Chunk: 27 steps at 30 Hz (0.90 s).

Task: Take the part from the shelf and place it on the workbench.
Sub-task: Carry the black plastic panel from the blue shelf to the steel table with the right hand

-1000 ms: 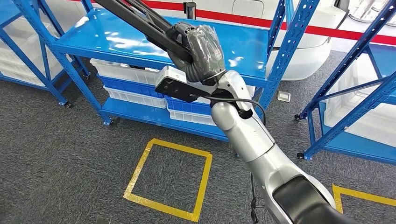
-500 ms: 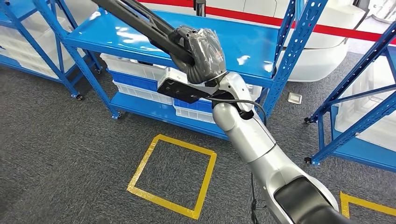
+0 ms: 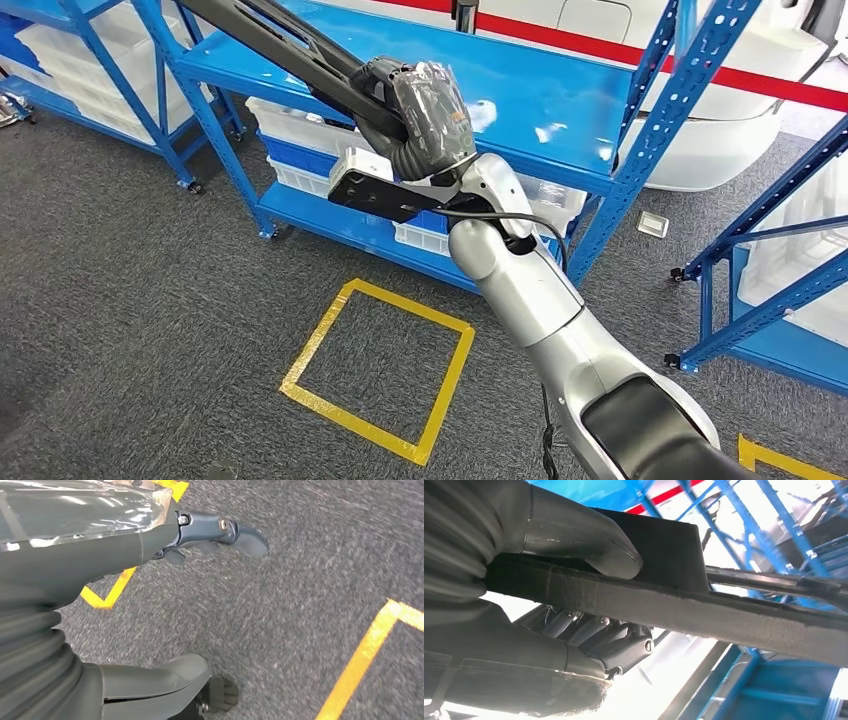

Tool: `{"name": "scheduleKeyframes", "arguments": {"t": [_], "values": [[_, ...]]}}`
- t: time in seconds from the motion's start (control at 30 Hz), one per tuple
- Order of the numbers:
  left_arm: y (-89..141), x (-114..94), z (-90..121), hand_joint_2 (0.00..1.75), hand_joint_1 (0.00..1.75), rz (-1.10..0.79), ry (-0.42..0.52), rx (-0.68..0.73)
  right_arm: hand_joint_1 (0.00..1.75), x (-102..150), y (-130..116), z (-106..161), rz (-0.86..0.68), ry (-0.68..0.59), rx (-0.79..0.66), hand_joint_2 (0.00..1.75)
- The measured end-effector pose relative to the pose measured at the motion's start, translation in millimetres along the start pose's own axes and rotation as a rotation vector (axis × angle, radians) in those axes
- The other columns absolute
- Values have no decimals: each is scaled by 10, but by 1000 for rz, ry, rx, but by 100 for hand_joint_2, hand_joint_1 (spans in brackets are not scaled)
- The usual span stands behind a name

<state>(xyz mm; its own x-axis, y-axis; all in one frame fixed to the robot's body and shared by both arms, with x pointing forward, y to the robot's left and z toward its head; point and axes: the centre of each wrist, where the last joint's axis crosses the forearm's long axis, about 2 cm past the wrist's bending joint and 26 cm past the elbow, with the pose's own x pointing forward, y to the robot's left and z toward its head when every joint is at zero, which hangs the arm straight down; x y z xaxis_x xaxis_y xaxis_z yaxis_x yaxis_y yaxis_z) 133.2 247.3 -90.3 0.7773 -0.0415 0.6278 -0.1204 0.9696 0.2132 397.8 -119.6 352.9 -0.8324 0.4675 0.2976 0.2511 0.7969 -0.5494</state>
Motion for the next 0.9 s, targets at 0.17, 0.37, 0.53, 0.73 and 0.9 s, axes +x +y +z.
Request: {"name": "scheduleKeyframes", "arguments": {"t": [0.17,0.37,0.53,0.73,0.9], "values": [[5,2,-2,175,0,0,-1,4,175,-12,3,17,-1,3,1,175],[-3,-12,7,175,0,-1,1,4,175,-58,44,137,-9,24,12,175],[-19,-30,21,175,0,0,6,3,175,-59,52,154,-12,25,10,175],[-12,-40,23,175,0,-2,8,8,175,-37,63,147,-18,22,6,175],[-16,-38,24,175,0,-5,7,9,175,-24,58,151,-20,18,1,175]]}}
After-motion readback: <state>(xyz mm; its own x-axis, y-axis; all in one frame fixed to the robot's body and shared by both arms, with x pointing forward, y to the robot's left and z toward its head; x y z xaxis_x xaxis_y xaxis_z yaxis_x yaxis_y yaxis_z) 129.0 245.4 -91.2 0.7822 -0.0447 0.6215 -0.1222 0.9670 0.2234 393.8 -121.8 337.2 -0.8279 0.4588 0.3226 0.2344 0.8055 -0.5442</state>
